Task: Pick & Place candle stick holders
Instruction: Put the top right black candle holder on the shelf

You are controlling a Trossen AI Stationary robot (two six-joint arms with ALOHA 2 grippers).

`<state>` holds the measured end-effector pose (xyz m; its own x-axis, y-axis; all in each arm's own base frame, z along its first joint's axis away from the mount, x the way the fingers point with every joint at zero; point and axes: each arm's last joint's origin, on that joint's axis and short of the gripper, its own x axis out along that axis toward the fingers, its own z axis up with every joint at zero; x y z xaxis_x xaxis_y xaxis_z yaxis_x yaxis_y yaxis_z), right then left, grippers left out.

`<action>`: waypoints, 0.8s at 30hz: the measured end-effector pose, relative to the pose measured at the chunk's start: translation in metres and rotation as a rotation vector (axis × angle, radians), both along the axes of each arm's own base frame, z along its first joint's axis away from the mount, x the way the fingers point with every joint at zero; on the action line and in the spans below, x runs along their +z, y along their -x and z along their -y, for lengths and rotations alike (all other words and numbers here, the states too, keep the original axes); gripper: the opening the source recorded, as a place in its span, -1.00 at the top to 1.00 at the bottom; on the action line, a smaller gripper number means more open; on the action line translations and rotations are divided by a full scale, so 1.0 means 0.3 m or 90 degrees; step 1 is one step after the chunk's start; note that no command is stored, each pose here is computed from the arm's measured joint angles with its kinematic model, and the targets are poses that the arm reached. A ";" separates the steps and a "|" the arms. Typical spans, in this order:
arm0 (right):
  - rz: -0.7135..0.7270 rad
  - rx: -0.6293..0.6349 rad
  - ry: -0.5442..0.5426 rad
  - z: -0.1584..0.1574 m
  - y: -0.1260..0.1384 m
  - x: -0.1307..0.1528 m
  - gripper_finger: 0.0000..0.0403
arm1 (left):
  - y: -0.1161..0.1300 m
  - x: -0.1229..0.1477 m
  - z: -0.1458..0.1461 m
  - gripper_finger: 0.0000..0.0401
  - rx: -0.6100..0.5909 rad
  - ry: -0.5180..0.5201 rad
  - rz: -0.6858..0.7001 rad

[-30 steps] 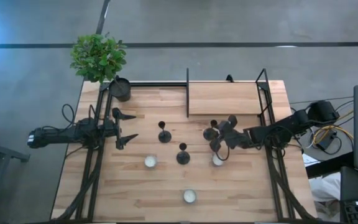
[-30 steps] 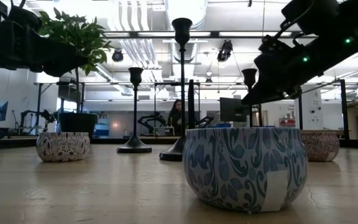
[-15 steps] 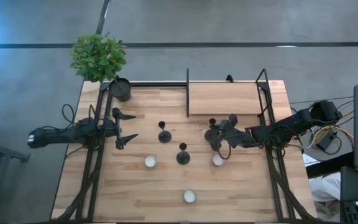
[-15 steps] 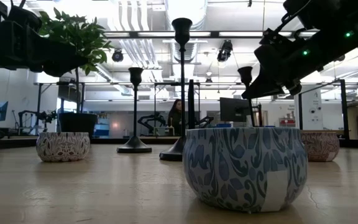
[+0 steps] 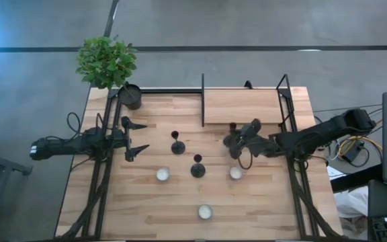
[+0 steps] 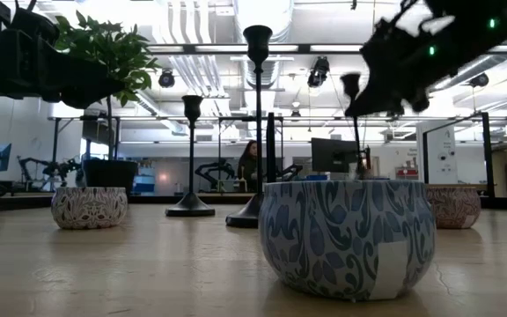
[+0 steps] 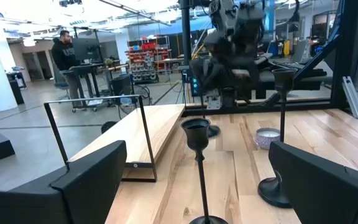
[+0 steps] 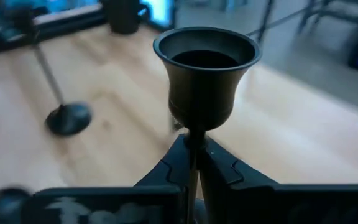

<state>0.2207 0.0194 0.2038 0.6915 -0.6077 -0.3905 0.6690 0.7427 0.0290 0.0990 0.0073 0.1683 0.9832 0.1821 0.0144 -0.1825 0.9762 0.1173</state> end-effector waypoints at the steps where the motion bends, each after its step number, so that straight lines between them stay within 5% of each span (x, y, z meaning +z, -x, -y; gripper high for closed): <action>1: -0.004 -0.018 0.012 0.003 0.013 0.029 0.94 | 0.000 0.000 0.000 -0.99 0.000 0.000 0.000; 11: 0.108 -0.257 0.061 0.082 0.229 0.258 0.94 | 0.000 0.000 0.000 -0.99 0.000 0.000 0.000; 19: 0.099 -0.379 0.101 0.170 0.273 0.275 0.95 | 0.000 0.000 0.000 -0.99 0.000 0.000 0.000; 24: 0.067 -0.363 0.059 0.220 0.253 0.259 0.95 | 0.000 0.000 0.000 -0.99 0.000 0.000 0.000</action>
<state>0.1448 -0.0467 0.2814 0.2774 -0.9234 -0.2652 0.9607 0.2690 0.0684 0.0990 0.0073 0.1683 0.9833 0.1816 0.0145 -0.1821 0.9763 0.1174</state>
